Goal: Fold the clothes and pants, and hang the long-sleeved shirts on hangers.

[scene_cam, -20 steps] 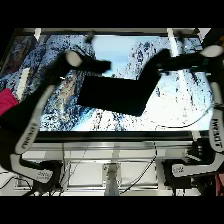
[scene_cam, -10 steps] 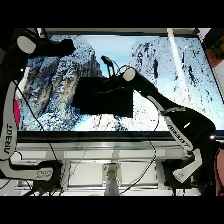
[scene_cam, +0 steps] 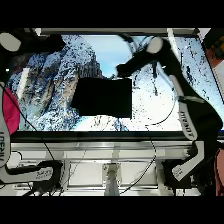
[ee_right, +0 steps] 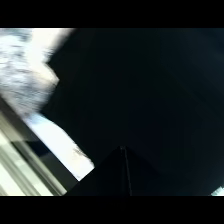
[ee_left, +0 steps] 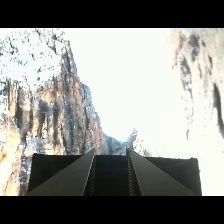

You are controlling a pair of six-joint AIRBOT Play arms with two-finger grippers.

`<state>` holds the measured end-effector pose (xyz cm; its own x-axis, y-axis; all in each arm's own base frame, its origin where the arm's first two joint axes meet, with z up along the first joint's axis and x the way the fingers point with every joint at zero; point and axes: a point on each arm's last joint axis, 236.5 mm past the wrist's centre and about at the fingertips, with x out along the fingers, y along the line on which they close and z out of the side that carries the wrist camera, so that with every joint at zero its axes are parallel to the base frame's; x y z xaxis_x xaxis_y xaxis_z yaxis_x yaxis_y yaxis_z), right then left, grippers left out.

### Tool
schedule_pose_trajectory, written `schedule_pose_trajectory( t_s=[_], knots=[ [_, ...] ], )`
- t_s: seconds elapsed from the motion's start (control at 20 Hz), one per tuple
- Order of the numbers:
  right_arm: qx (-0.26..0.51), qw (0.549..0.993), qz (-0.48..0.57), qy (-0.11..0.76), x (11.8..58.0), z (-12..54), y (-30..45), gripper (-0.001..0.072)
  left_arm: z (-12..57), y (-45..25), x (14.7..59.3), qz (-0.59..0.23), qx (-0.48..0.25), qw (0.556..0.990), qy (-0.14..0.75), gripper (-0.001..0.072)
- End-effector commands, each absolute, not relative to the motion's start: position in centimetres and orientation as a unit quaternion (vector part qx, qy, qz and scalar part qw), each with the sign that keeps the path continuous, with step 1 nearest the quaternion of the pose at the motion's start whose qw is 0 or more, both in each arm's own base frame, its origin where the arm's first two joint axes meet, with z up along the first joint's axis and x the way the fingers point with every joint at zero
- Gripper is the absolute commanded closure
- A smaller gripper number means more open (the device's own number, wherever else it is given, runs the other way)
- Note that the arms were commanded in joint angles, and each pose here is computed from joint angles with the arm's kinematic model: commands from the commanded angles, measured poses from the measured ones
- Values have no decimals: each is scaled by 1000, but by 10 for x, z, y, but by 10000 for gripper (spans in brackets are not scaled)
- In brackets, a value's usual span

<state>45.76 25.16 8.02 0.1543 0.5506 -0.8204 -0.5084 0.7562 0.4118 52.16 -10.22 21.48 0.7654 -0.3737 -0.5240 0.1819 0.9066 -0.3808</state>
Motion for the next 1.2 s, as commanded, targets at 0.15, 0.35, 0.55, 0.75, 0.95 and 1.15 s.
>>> schedule_pose_trajectory(
  t_s=[0.15, 0.35, 0.55, 0.75, 0.95, 1.15],
  knots=[
    [184, 696, 381, 580, 430, 47, 153, 703, 261, -77, 467, -146, -143, 929, 309, 468],
    [340, 684, 368, 530, 405, -15, 152, 695, 269, -56, 448, -130, -144, 929, 316, 469],
    [393, 661, 249, 590, 398, -93, 147, 193, 268, -54, 446, -128, -144, 928, 319, 469],
    [374, 633, 276, 619, 392, -112, 177, 190, 269, -54, 446, -128, -144, 928, 319, 469],
    [313, 623, 305, 649, 385, -108, 195, 167, 268, -54, 446, -128, -144, 928, 319, 469],
    [287, 625, 306, 658, 393, -103, 204, 182, 268, -54, 446, -128, -144, 928, 320, 469]
  ],
)
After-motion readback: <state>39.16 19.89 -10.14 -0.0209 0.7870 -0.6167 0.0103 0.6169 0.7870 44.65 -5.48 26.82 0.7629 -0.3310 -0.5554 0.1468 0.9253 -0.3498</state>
